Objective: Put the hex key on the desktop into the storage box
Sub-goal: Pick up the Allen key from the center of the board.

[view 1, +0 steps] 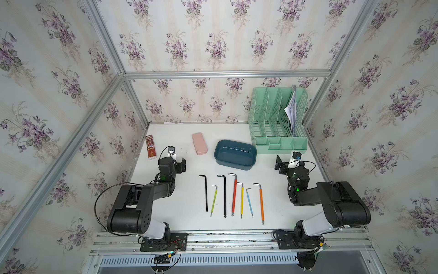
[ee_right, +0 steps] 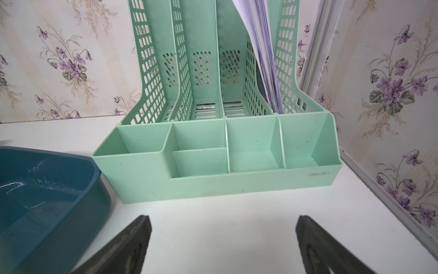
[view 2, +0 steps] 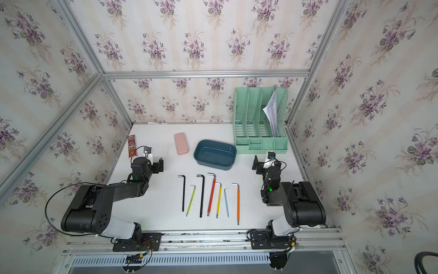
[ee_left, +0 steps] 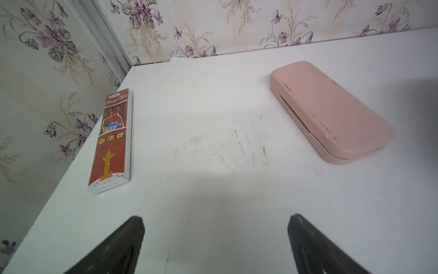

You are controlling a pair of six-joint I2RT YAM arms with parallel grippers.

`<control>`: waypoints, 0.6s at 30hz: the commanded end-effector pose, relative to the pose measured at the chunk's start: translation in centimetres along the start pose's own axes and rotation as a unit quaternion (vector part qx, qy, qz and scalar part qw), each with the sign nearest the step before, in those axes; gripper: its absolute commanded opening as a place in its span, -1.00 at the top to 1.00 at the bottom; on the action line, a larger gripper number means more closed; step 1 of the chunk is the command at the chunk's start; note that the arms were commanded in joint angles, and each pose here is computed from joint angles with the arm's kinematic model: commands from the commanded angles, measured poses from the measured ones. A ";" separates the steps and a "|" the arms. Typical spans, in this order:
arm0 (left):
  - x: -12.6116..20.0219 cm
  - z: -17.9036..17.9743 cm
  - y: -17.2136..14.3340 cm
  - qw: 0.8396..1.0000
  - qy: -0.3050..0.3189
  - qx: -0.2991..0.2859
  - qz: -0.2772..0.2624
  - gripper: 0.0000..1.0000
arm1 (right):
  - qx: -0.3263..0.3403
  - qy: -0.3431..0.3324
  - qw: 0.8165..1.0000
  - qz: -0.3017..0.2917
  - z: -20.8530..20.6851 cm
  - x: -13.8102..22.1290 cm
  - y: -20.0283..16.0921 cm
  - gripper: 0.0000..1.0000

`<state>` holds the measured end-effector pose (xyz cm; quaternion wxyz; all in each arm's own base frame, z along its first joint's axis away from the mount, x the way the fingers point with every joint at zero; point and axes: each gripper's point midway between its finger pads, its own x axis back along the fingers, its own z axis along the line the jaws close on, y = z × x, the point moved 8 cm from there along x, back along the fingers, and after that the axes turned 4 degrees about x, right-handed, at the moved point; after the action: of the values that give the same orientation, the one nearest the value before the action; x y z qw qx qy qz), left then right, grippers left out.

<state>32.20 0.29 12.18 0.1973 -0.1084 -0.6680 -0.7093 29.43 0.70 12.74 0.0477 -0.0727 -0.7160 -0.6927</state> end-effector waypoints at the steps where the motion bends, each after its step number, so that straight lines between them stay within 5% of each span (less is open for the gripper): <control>1: 0.0 0.0 0.3 1.000 0.001 -0.003 -0.004 -0.98 | -0.003 0.000 1.000 -0.016 0.0 -0.1 0.6 -1.00; 18: -0.1 0.0 0.3 1.000 0.001 -0.002 -0.004 -0.98 | -0.003 0.000 1.000 -0.014 0.0 -0.1 0.6 -1.00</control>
<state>32.20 0.30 12.18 0.1974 -0.1082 -0.6680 -0.7093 29.43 0.70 12.74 0.0477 -0.0727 -0.7160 -0.6927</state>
